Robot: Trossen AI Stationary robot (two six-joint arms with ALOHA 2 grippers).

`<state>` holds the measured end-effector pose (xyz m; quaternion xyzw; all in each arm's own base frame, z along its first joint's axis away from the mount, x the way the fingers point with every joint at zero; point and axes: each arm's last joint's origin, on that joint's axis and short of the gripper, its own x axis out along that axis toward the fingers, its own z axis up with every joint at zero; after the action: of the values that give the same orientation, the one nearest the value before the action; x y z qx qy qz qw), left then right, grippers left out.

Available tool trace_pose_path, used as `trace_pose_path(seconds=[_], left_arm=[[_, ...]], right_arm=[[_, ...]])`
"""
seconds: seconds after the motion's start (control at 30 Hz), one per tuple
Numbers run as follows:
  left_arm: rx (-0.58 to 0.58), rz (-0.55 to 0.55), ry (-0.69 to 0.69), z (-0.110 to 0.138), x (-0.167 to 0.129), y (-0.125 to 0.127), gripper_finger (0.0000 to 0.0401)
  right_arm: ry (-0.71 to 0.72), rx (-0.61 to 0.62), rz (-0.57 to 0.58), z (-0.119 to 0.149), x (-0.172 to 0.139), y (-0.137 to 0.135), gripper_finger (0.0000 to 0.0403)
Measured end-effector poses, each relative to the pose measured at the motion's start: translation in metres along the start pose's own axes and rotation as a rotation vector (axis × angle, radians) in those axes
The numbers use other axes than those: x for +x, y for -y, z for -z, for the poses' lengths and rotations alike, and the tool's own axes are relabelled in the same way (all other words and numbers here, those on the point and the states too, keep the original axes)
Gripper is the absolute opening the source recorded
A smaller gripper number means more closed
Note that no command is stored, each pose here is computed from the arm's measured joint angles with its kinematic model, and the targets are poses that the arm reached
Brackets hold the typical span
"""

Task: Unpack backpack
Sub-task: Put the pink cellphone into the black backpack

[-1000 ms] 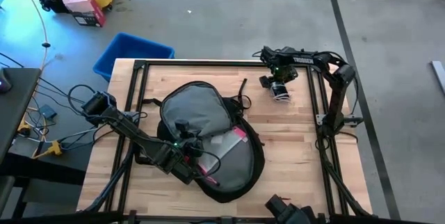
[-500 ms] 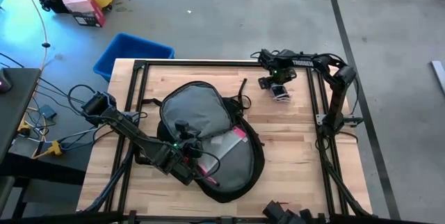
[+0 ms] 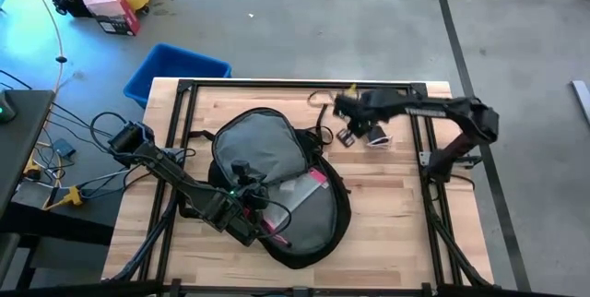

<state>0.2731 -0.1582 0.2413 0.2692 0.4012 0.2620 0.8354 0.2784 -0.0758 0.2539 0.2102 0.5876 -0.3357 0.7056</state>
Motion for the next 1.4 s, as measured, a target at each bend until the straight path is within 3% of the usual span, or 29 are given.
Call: trace_pose_path(seconds=[0.13, 0.27, 0.4, 0.57, 0.7, 0.8, 0.93, 1.1, 1.4], left_arm=[[-0.001, 0.002, -0.001, 0.0, 0.0, 0.0, 0.0001], [-0.008, 0.003, -0.001, 0.0, 0.0, 0.0, 0.0001], [-0.023, 0.026, -0.011, 0.001, -0.001, 0.001, 0.0001], [-0.018, 0.034, -0.007, 0.001, -0.003, 0.003, 0.0001], [-0.01, 0.034, -0.007, 0.001, -0.003, 0.003, 0.0001], [-0.005, 0.035, -0.007, 0.001, -0.003, 0.003, 0.0001], [0.0, 0.034, -0.008, 0.001, -0.003, 0.003, 0.0001], [-0.008, 0.028, -0.014, 0.0, 0.0, 0.001, 0.0001], [-0.002, 0.027, -0.013, -0.004, 0.007, -0.002, 0.0001]], right_arm=[[0.076, -0.117, 0.069, 0.013, -0.009, -0.022, 0.001], [0.049, -0.055, 0.086, 0.005, -0.003, -0.009, 0.0048], [0.007, 0.056, 0.11, -0.012, 0.005, 0.025, 0.0127], [-0.012, 0.19, 0.03, -0.031, 0.022, 0.07, 0.025], [0.014, 0.255, -0.059, -0.035, 0.045, 0.092, 0.0341], [0.045, 0.27, -0.059, -0.031, 0.067, 0.105, 0.0388], [0.055, 0.292, -0.004, -0.017, 0.093, 0.12, 0.0384], [0.035, 0.327, -0.104, 0.005, 0.121, 0.124, 0.0381], [0.058, 0.308, -0.094, 0.022, 0.138, 0.118, 0.0397]])
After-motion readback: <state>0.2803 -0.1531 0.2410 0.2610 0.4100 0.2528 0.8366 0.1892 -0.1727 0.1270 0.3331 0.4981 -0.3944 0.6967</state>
